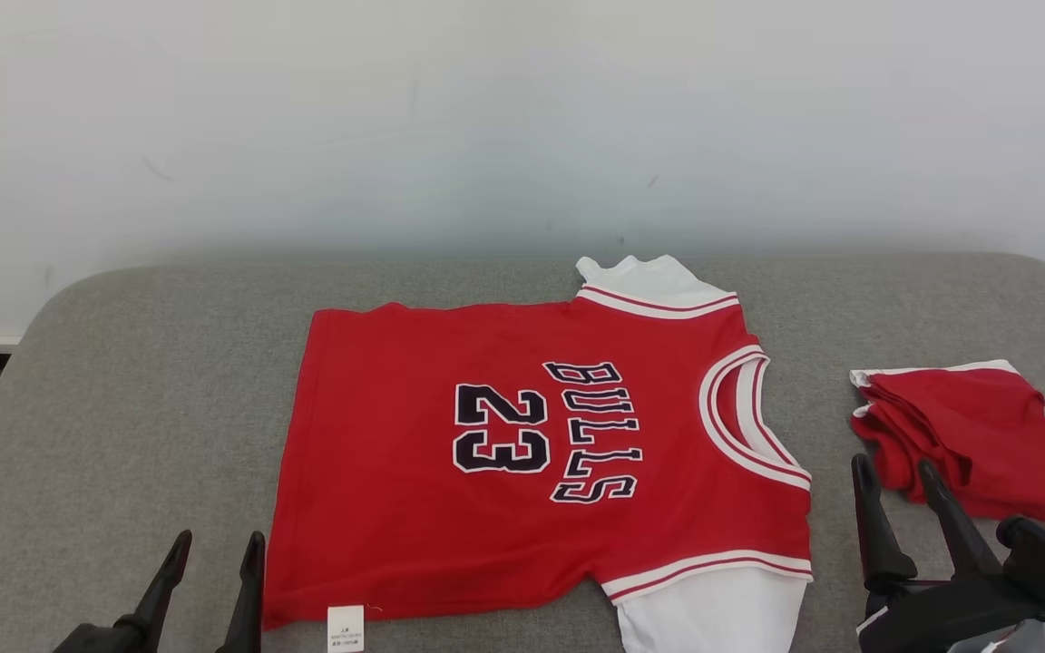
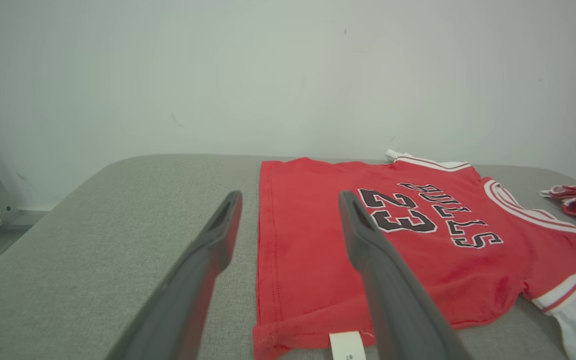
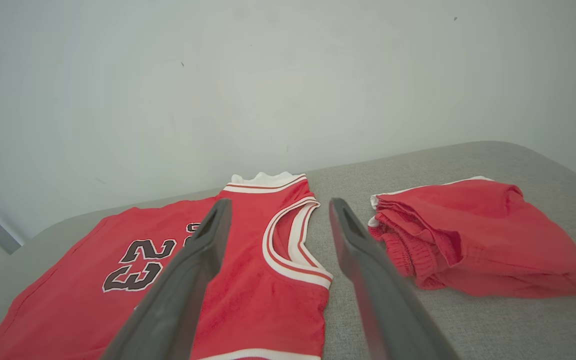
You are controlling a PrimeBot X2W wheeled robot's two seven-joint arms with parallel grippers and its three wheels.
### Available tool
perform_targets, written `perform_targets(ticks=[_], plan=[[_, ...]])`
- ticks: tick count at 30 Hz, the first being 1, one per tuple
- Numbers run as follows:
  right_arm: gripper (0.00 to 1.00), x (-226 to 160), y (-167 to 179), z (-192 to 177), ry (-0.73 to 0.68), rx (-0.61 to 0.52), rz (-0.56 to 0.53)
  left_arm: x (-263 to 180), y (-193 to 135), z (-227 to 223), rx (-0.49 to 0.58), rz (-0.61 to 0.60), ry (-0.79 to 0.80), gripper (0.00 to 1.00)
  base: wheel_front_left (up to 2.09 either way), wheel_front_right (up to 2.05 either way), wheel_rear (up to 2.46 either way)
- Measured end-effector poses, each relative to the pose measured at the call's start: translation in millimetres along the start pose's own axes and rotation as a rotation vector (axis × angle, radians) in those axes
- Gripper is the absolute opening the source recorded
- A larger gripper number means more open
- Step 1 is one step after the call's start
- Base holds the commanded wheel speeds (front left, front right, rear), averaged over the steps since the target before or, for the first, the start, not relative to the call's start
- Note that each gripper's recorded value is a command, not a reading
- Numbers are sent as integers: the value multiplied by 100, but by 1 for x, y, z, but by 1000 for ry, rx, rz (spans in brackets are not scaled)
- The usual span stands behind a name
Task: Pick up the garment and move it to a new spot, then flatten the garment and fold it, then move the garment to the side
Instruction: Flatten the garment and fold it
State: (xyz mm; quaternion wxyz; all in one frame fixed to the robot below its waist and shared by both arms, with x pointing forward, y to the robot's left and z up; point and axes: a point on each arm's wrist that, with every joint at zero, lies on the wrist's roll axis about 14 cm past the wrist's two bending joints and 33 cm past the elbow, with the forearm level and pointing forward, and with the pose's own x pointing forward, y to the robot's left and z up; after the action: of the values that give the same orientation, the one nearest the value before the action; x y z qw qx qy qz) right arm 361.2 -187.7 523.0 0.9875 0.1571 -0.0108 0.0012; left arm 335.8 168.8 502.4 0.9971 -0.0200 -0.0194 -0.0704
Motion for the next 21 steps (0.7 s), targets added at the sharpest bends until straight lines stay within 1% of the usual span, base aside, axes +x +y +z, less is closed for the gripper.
perform_targets(ticks=[5, 21], plan=[[100, -1, -2, -2, -12, -14, -7, 1, -3, 8, -2, -9, -24, 100, 0, 0, 0], [100, -2, -6, -11, -11, -31, -18, 1, -6, 10, -4, -19, -11, 100, 0, 0, 0]])
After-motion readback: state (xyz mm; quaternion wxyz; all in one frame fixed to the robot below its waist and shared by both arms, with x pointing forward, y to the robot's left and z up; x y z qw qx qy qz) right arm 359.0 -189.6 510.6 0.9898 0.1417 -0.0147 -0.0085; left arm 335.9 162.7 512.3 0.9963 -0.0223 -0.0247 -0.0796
